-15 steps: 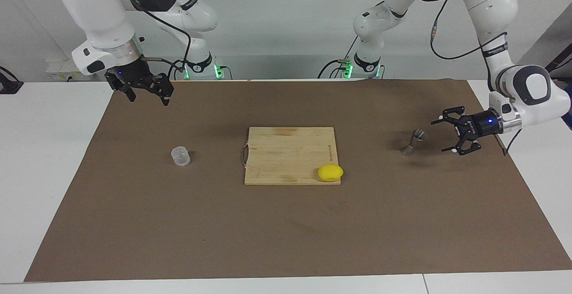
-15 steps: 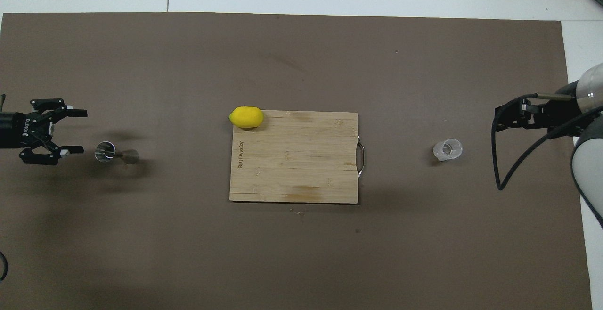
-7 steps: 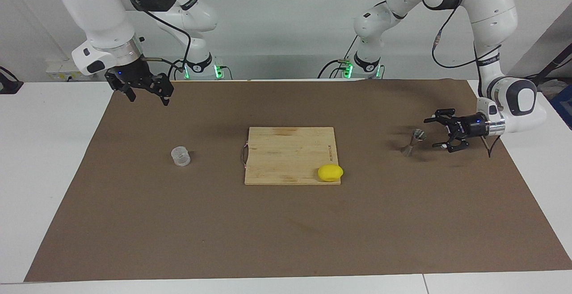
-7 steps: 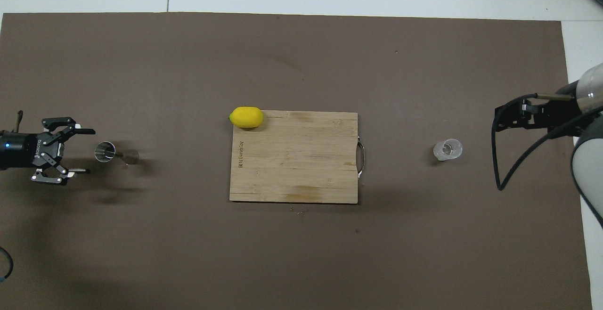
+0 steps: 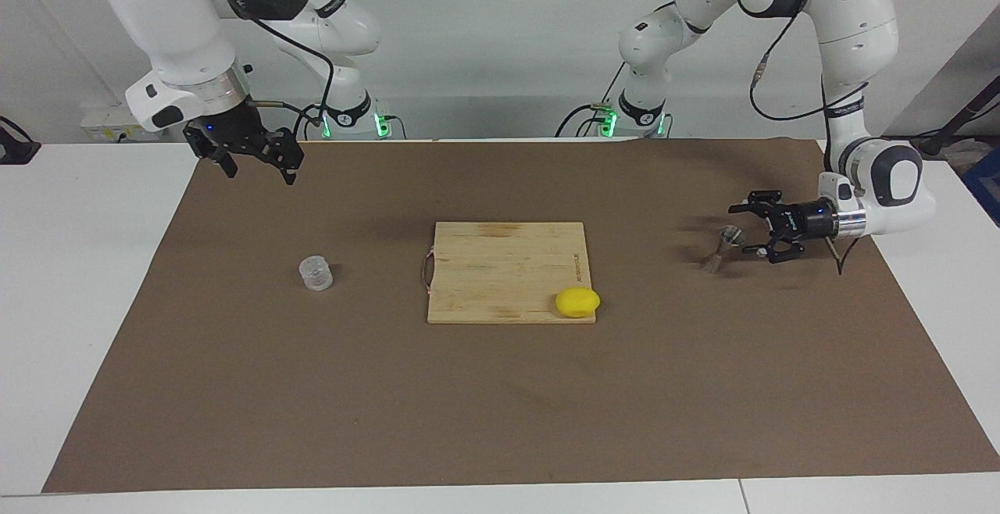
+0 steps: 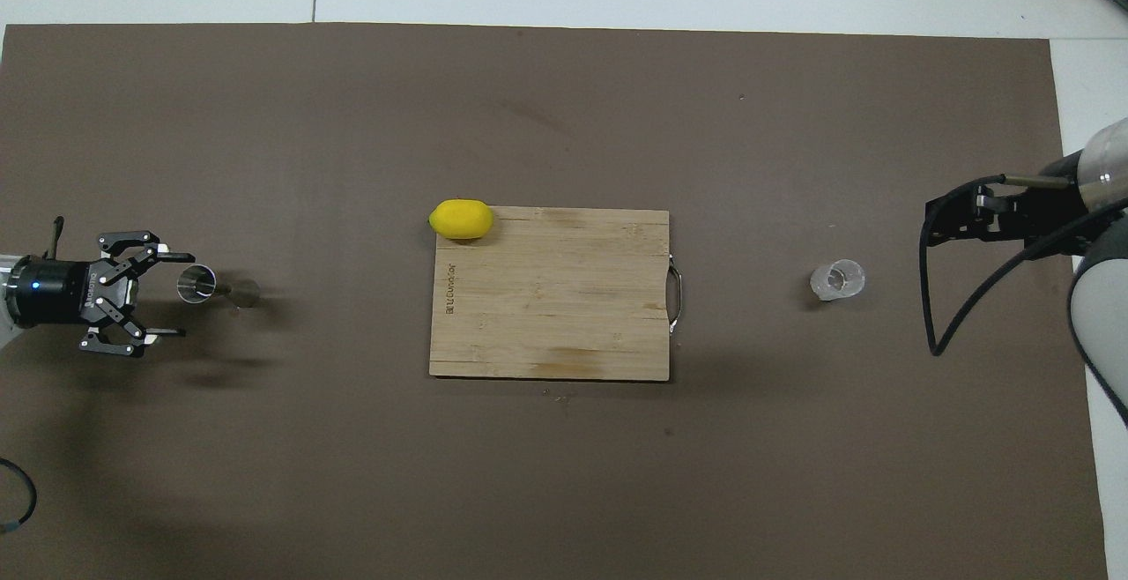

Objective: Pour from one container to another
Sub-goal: 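Close the left gripper around the steel cup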

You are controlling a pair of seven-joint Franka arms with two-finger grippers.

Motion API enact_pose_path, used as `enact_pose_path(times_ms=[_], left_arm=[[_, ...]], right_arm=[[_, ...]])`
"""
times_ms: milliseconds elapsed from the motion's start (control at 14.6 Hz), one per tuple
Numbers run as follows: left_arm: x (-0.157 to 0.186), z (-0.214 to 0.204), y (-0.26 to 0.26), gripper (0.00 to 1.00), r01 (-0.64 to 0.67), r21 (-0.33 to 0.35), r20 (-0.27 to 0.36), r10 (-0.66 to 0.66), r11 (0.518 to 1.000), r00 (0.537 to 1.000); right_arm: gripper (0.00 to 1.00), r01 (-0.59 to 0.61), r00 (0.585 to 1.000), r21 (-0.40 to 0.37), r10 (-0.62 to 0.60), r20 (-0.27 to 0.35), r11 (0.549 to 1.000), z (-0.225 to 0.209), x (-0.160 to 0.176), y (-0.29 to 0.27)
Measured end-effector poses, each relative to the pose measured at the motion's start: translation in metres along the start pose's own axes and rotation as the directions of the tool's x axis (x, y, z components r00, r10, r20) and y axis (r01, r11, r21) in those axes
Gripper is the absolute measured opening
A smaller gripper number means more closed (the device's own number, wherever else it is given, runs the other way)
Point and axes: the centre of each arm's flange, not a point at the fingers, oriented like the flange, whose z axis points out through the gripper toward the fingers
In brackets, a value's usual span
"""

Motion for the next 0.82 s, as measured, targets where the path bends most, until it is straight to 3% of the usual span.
enact_pose_path(times_ms=[342,478,615,684,752,820], left_arm=[[-0.0003,0.0022,-0.0003,0.9,-0.007,0.003,-0.008,0.007,1.0,1.0],[0.0003,0.0021,-0.0011,0.76,-0.012,0.01,-0.013,0.012,1.0,1.0],[0.0014,0.002,-0.0023,0.71,-0.015,0.019,-0.021,0.016,1.0,1.0],[0.0015,0.002,-0.0025,0.56,-0.016,0.021,-0.022,0.017,1.0,1.0],[0.0018,0.002,-0.0027,0.5,-0.017,0.023,-0.023,0.018,1.0,1.0],[0.0021,0.0018,-0.0033,0.5,-0.019,0.028,-0.025,0.02,0.999,0.999]], right_arm=[[1.0,0.0,1.0,0.0,0.0,0.0,1.0,0.0,0.0,0.0],[1.0,0.0,1.0,0.0,0.0,0.0,1.0,0.0,0.0,0.0],[1.0,0.0,1.0,0.0,0.0,0.0,1.0,0.0,0.0,0.0],[1.0,0.0,1.0,0.0,0.0,0.0,1.0,0.0,0.0,0.0],[1.0,0.0,1.0,0.0,0.0,0.0,1.0,0.0,0.0,0.0],[1.0,0.0,1.0,0.0,0.0,0.0,1.0,0.0,0.0,0.0]])
